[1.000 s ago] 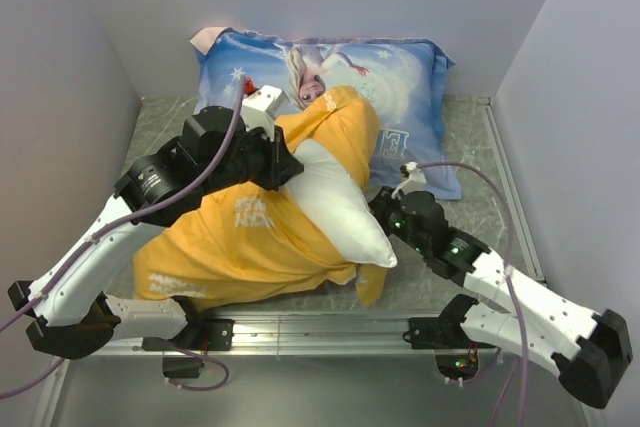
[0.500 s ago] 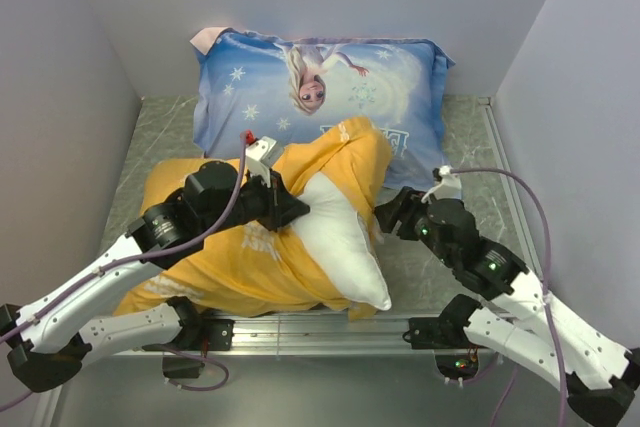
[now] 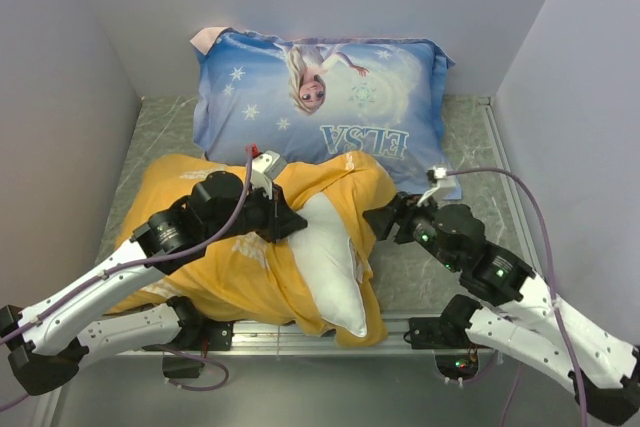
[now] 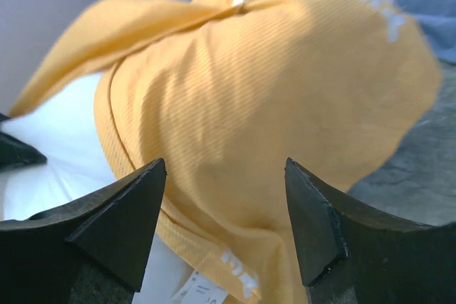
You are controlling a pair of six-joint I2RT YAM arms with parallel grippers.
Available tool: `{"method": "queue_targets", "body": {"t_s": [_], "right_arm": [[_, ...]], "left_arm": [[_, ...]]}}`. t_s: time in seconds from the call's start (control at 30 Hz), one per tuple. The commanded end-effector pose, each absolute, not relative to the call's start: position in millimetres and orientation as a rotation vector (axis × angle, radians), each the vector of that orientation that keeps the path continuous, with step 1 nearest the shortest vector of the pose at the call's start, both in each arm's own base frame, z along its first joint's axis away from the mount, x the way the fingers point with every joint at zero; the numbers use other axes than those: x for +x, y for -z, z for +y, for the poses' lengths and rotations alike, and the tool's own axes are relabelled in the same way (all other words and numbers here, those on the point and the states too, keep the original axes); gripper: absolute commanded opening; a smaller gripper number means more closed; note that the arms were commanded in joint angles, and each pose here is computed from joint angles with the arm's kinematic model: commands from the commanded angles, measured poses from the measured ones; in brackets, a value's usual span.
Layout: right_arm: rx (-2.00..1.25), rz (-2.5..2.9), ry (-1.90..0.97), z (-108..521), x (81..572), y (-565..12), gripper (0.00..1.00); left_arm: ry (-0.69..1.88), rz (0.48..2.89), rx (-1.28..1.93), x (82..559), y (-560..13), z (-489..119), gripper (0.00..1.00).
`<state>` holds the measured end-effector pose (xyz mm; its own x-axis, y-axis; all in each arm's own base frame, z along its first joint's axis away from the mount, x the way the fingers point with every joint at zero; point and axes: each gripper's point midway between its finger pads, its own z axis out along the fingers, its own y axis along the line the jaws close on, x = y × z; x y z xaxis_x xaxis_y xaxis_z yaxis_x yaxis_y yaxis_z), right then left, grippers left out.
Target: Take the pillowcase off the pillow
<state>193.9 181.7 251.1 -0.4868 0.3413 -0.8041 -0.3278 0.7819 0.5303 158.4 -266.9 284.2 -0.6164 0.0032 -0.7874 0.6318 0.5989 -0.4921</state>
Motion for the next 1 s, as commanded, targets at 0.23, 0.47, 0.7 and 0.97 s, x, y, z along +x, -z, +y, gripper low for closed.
{"method": "queue_targets", "body": {"t_s": [0.23, 0.47, 0.7, 0.97], "right_arm": [[-0.117, 1.911, -0.817, 242, 189, -271, 0.75], [0.005, 1.936, -0.674, 220, 212, -257, 0.19], [0.154, 1.967, -0.551, 175, 252, -243, 0.00], [0.269, 2.024, -0.486, 154, 291, -220, 0.00]], "left_arm": [[1.051, 2.022, 0.507, 156, -285, -271, 0.00], [1.101, 1.996, 0.567, 143, -293, -274, 0.00], [1.131, 1.995, 0.636, 128, -293, -270, 0.01], [1.256, 1.908, 0.738, 100, -310, -271, 0.01]]}}
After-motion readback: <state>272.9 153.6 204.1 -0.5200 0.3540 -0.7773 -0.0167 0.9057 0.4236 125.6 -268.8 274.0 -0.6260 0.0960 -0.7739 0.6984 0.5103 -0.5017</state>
